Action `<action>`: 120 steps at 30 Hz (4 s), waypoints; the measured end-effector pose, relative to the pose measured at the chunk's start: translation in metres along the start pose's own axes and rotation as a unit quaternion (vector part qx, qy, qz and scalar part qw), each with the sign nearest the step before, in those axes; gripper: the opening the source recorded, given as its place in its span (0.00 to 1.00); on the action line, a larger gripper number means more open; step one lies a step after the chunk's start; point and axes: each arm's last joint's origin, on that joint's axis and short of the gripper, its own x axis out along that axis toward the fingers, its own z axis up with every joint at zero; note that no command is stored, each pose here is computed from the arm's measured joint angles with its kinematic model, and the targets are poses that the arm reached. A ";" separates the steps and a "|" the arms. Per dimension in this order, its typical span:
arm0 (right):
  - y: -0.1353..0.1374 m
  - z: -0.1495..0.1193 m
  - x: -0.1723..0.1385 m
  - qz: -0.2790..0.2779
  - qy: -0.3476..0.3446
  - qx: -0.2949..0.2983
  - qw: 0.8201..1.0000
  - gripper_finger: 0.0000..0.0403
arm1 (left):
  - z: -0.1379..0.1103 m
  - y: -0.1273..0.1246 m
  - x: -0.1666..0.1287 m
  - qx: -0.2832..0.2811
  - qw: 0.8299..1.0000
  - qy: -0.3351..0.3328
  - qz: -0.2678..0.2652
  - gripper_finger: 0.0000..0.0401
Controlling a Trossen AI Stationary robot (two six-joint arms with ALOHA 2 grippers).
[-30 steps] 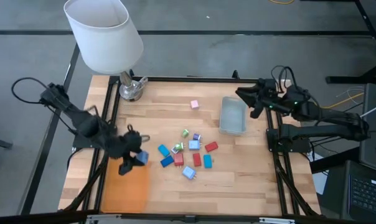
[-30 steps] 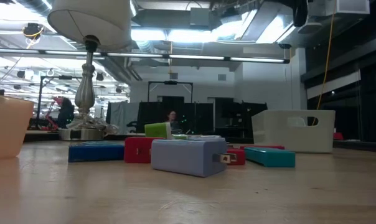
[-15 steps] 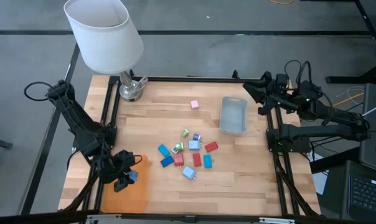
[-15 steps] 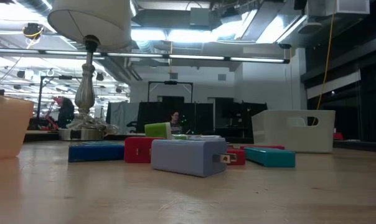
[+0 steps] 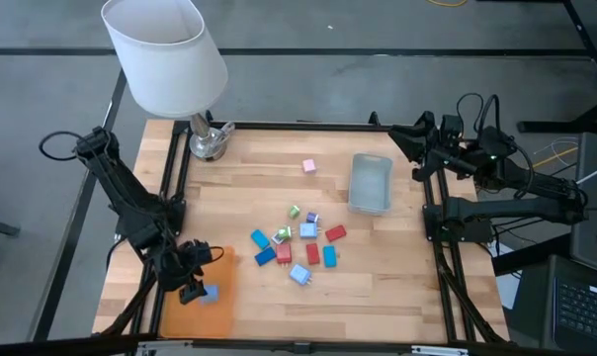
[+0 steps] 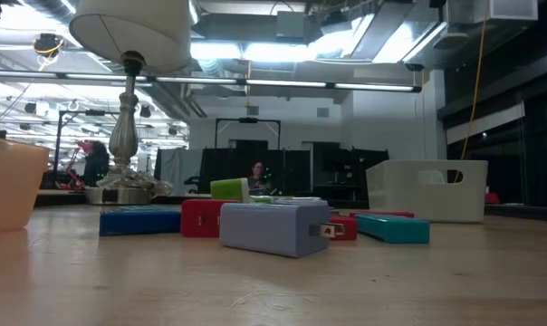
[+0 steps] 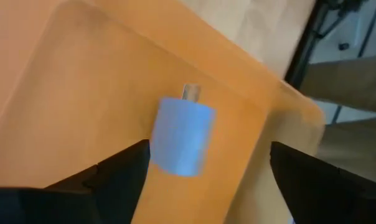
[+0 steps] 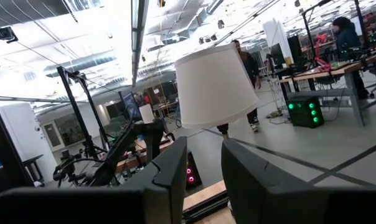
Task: Pick & Place Office items
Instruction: Put the top left light blue charger adapter into the orange bin, then put the bottom green charger adapter into the orange bin
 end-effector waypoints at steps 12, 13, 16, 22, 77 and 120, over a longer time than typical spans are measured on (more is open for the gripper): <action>0.000 0.000 0.000 0.000 0.000 0.000 1.000 0.25 | 0.063 0.007 -0.045 0.009 0.989 -0.139 0.039 0.79; 0.000 0.000 0.000 0.000 0.000 0.000 1.000 0.25 | 0.073 0.011 -0.049 0.011 0.987 -0.148 0.055 0.79; 0.000 0.000 0.000 0.001 0.000 0.000 1.000 0.25 | 0.107 0.021 -0.054 0.018 0.981 -0.170 0.090 0.79; 0.000 0.000 0.000 0.004 0.001 -0.001 1.000 0.25 | 0.180 0.032 -0.051 0.095 0.967 -0.168 0.168 0.79; 0.002 -0.001 0.000 0.037 0.012 -0.008 0.999 0.25 | 0.255 0.022 0.089 0.197 0.966 -0.009 0.167 0.37; 0.002 -0.001 0.000 0.040 0.017 -0.012 0.999 0.25 | 0.254 0.034 0.093 0.137 0.979 0.039 0.145 0.35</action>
